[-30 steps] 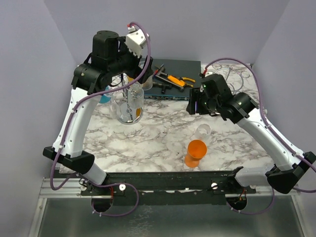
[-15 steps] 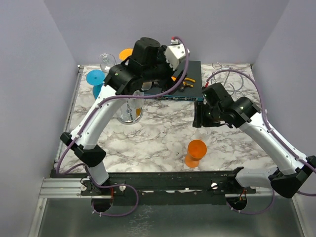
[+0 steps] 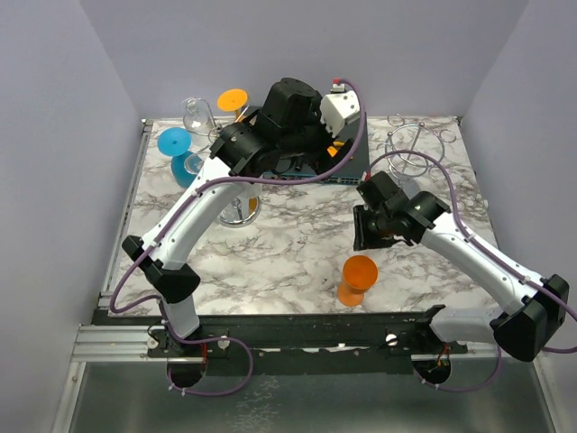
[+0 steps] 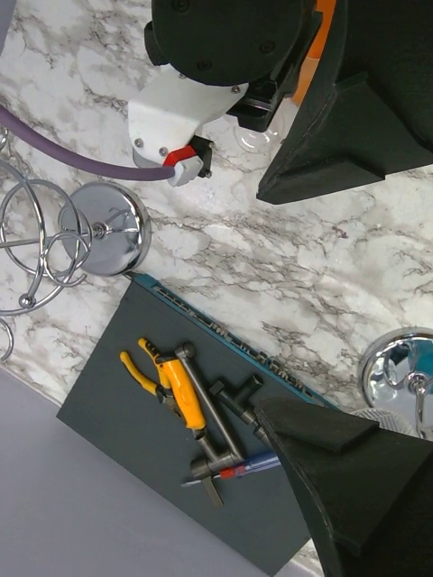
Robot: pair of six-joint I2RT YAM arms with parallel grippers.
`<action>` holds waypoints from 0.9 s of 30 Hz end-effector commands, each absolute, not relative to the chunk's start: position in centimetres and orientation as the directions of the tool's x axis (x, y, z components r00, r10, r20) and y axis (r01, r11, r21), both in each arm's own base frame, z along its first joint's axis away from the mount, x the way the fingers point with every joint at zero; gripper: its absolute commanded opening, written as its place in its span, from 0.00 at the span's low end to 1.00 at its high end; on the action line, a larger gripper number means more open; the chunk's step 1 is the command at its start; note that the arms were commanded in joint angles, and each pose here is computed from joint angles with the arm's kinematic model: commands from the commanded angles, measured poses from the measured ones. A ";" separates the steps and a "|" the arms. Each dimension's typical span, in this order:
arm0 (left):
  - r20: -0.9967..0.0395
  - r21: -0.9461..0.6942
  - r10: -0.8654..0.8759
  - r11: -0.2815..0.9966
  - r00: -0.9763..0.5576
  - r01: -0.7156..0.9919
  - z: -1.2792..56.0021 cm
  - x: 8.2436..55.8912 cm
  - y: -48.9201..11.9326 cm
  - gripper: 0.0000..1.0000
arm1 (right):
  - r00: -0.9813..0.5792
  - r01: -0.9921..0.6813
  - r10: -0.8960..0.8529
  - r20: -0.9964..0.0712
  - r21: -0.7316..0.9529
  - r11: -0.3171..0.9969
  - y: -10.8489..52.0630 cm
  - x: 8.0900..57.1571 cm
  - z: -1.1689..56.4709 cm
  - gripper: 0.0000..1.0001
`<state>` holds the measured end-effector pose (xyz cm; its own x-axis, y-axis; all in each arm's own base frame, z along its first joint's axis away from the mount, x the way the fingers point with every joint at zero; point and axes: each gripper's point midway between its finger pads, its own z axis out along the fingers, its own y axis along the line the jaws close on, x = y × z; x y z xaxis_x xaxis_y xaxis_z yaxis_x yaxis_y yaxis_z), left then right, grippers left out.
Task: Place the wine glass upside down on the wine glass rack
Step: Pick up the wine glass at the center of the board.
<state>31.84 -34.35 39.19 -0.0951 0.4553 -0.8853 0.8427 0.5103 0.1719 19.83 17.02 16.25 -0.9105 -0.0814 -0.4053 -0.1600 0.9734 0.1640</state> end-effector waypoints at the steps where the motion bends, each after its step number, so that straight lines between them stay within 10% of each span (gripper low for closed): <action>1: -0.897 0.196 0.433 0.565 -0.087 0.801 40.0 32.4 -33.6 0.99 | -0.880 -0.164 -0.055 -0.472 0.194 0.967 18.1 21.6 16.6 0.28; 4: -0.902 0.207 0.425 0.586 -0.080 0.783 39.7 32.8 -33.4 0.99 | -0.848 -0.153 -0.033 -0.529 0.184 0.971 17.7 22.4 18.2 0.01; 16: -0.943 0.070 0.304 0.584 -0.139 0.809 40.9 31.7 -35.0 0.99 | -0.420 -0.123 0.237 -0.876 0.313 0.942 14.1 25.3 35.0 0.00; 27: -0.939 -0.106 0.259 0.411 -0.227 0.905 39.9 28.0 -36.4 0.99 | -0.124 -0.342 0.422 -0.898 0.437 0.832 14.0 23.2 45.5 0.00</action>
